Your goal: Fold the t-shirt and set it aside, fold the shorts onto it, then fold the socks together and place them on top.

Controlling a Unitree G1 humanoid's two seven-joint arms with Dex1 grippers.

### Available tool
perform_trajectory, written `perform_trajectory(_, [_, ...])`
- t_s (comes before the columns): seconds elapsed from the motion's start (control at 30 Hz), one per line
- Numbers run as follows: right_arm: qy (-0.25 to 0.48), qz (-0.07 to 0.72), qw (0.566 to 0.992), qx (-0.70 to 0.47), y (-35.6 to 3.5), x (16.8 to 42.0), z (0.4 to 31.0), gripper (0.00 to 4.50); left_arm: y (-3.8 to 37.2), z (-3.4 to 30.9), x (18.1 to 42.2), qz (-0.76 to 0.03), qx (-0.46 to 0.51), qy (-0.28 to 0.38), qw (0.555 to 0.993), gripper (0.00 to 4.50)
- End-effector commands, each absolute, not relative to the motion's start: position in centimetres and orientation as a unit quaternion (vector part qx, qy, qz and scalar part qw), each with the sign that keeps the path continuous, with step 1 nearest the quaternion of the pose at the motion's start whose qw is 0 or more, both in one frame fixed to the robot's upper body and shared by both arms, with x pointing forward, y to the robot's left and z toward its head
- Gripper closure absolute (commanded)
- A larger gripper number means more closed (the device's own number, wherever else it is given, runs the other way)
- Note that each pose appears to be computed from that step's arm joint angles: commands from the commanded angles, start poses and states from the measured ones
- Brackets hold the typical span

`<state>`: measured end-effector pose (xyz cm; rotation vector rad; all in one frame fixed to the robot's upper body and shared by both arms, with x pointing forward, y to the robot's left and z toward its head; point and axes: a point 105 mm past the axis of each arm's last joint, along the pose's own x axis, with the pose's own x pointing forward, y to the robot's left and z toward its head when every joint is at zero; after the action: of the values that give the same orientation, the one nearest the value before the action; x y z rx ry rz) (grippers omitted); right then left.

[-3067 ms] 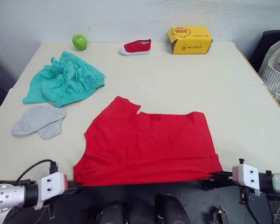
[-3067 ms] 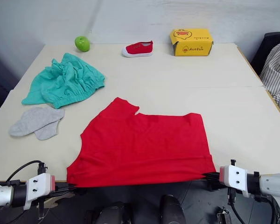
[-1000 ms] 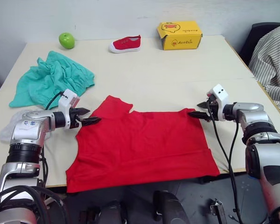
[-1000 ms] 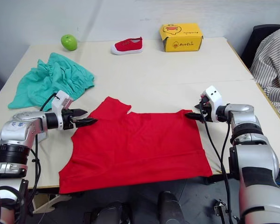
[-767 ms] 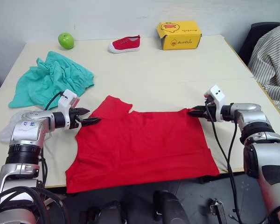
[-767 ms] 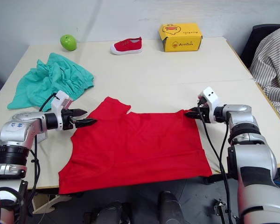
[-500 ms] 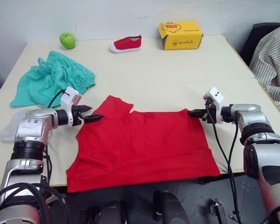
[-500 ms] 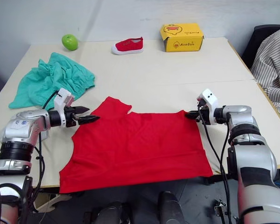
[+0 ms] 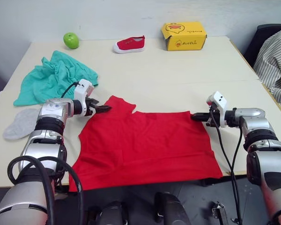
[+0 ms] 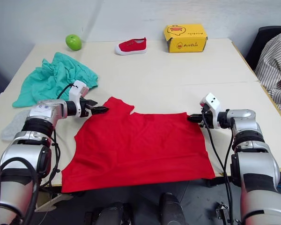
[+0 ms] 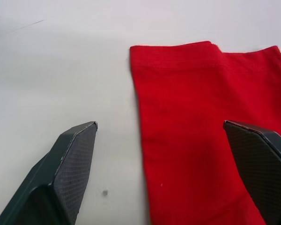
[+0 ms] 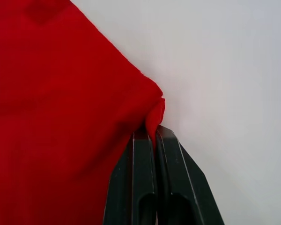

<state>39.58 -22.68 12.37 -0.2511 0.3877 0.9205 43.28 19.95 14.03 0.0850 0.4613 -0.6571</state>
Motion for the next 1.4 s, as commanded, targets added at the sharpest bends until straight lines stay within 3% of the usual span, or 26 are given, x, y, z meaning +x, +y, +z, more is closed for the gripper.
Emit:
perform_trajectory(0.03, [0.177,0.443,0.871,-0.118,-23.0,39.3,12.6,4.5,18.5,12.4,42.7,-0.349,0.03,0.257,0.9,0.84])
perform_trajectory(0.4, [0.162,0.43,0.882,-0.108,-23.5,39.4,12.7,4.5,19.3,13.2,42.6,-0.357,0.027,0.207,0.91,4.44])
perform_trajectory(0.87, [0.088,0.432,0.896,-0.058,-24.2,39.7,17.5,4.5,20.4,18.3,42.3,-0.39,0.024,0.104,0.915,4.48])
perform_trajectory(1.1, [0.066,0.434,0.898,-0.04,-25.6,38.8,19.4,4.5,20.6,19.5,41.1,-0.407,0.02,0.092,0.909,4.48])
perform_trajectory(1.4, [0.085,0.437,0.895,-0.032,-27.0,36.6,18.1,4.5,21.9,18.8,37.8,-0.413,0.031,0.108,0.904,4.48])
